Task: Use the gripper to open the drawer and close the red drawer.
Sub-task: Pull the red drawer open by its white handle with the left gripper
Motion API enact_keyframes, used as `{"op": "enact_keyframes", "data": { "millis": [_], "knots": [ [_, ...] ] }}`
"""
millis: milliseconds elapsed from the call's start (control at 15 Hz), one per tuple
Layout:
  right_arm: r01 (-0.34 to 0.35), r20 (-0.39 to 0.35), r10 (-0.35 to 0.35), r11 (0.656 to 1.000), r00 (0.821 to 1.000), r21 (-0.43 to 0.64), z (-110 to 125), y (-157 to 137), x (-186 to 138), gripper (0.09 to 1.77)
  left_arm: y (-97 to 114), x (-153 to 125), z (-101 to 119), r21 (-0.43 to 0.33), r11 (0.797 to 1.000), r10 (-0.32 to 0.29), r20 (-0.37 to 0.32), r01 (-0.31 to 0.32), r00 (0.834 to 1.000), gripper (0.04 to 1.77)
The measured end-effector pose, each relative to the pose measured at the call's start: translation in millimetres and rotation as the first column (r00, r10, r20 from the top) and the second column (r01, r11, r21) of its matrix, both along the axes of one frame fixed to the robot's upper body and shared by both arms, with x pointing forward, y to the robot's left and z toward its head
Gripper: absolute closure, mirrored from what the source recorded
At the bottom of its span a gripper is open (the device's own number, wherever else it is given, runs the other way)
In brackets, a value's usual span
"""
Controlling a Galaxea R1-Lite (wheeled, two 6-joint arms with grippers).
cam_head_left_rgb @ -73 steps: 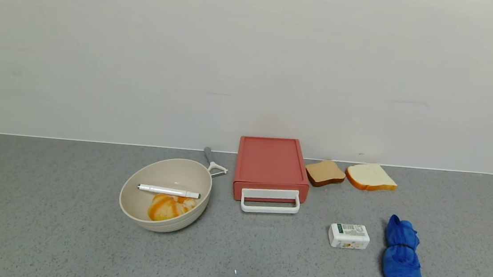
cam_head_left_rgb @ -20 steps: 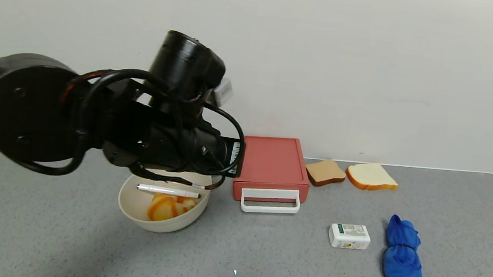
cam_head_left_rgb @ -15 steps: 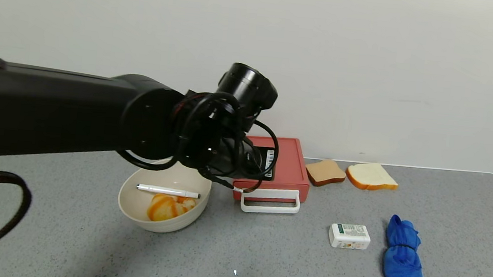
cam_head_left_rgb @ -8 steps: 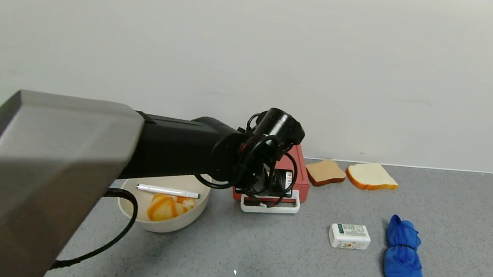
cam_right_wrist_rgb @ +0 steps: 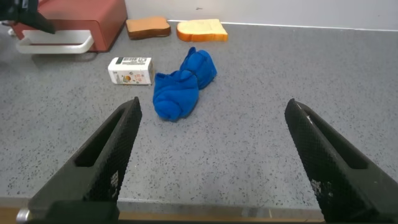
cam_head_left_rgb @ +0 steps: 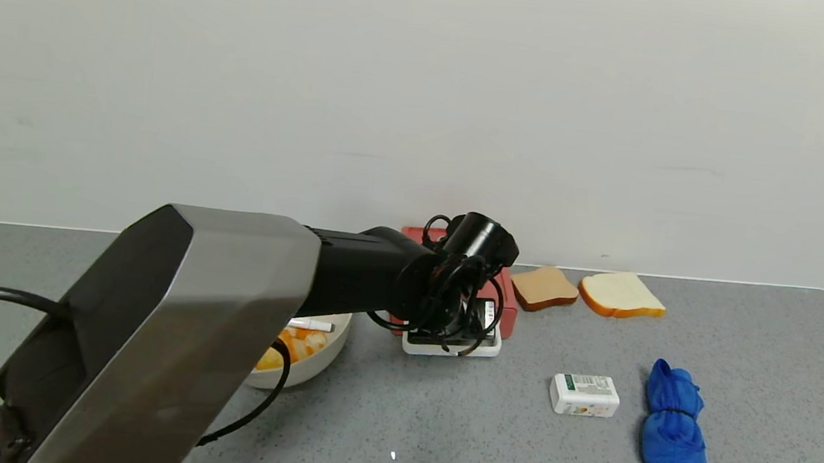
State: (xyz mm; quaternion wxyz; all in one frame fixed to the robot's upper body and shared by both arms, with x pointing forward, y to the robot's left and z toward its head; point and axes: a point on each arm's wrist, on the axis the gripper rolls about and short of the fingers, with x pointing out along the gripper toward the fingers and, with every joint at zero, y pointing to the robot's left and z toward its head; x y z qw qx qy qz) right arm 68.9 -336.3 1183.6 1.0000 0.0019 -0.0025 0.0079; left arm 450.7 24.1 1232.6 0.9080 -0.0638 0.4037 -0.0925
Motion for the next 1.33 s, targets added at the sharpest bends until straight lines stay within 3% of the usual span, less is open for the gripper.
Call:
{"op": "enact_keyframes", "data": {
  "millis": [800, 1333],
  "knots": [
    [0.000, 0.000, 0.000, 1.000, 1.000, 0.000, 0.0, 0.0, 0.0, 0.16, -6.0, 9.0, -24.9, 0.029, 0.999, 0.029, -0.017, -0.028, 0.999, 1.70],
    [0.000, 0.001, 0.000, 1.000, 1.000, -0.001, 0.1, 0.0, 0.0, 0.16, -6.1, -2.9, -30.7, 0.057, 0.997, 0.059, -0.114, -0.053, 0.992, 1.70]
  ]
}}
